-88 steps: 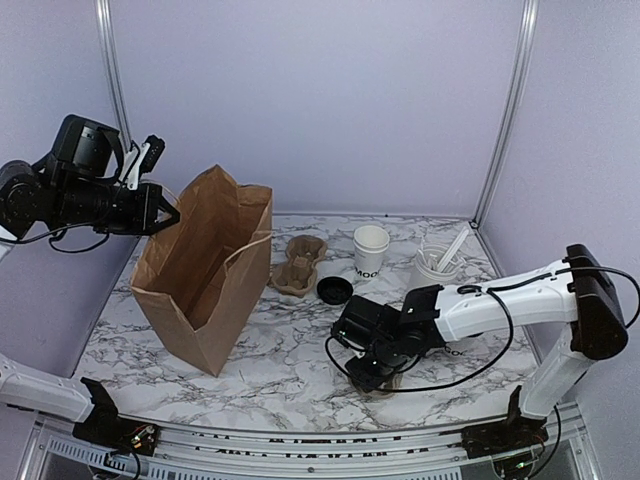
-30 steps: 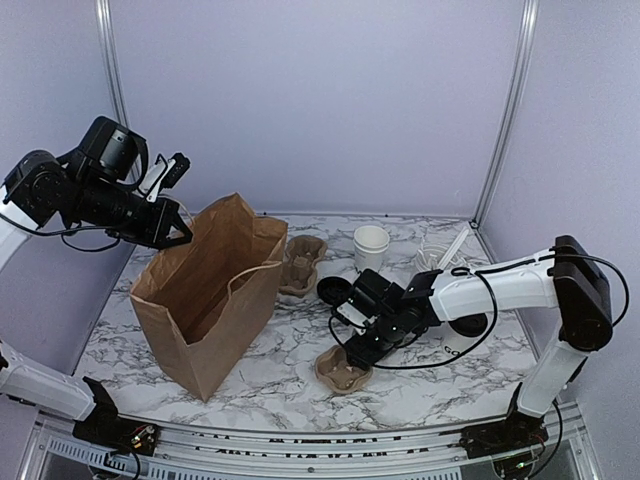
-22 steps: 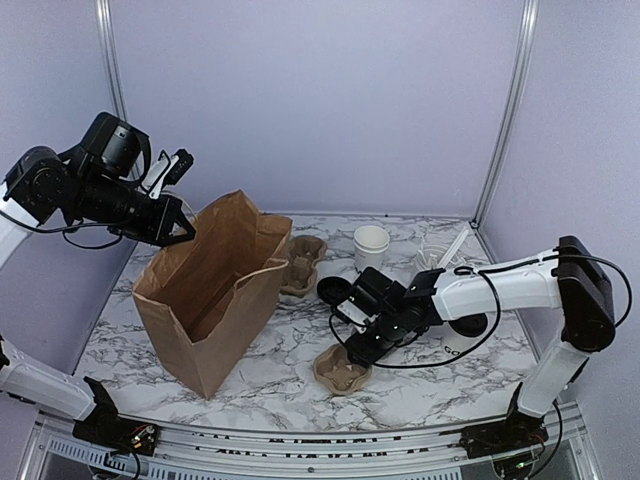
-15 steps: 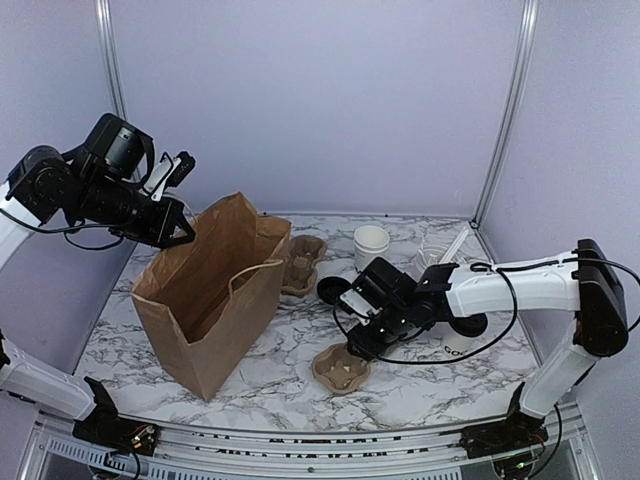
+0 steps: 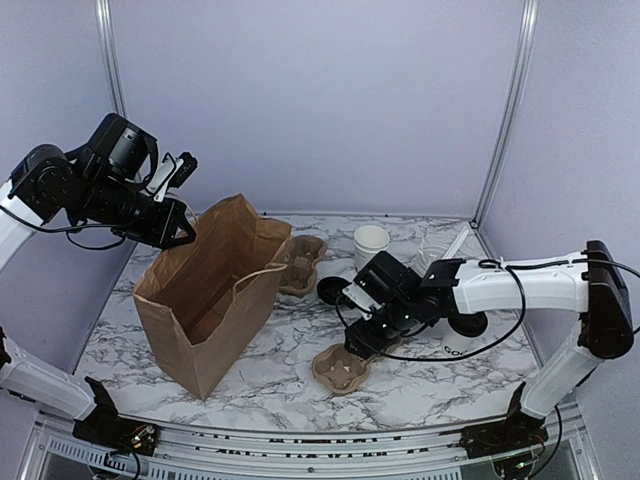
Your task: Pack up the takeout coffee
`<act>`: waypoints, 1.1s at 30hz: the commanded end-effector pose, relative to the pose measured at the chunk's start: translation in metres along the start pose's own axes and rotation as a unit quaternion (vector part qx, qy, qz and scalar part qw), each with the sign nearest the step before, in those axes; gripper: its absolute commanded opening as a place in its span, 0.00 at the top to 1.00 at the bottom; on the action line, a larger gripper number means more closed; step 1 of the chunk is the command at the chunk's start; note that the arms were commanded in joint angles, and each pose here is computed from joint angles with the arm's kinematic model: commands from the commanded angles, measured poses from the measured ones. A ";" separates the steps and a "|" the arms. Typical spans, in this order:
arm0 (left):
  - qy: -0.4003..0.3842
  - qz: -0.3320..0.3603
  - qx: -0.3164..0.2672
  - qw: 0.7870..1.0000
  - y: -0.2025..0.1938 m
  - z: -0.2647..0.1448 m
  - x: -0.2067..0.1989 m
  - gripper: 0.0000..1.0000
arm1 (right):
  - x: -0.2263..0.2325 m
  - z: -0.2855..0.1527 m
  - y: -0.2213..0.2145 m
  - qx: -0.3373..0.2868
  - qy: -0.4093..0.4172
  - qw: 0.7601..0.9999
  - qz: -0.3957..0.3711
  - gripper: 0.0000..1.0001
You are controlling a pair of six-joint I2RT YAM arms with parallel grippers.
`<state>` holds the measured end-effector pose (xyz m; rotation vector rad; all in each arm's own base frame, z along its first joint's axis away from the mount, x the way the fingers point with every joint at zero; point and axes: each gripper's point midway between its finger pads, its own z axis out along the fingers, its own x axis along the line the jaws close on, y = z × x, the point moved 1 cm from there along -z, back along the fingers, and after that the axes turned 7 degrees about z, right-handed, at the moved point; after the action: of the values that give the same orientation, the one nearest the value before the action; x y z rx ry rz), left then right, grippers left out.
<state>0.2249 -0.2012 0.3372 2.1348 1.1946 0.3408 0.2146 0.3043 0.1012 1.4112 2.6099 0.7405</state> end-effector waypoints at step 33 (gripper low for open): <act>0.007 0.013 0.000 1.000 0.001 -0.003 0.001 1.00 | 0.012 0.009 0.017 -0.002 0.002 1.000 0.004 0.61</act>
<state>0.2259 -0.2007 0.3367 2.1396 1.1928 0.3506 0.2159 0.3105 0.0586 1.4246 2.6571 0.5732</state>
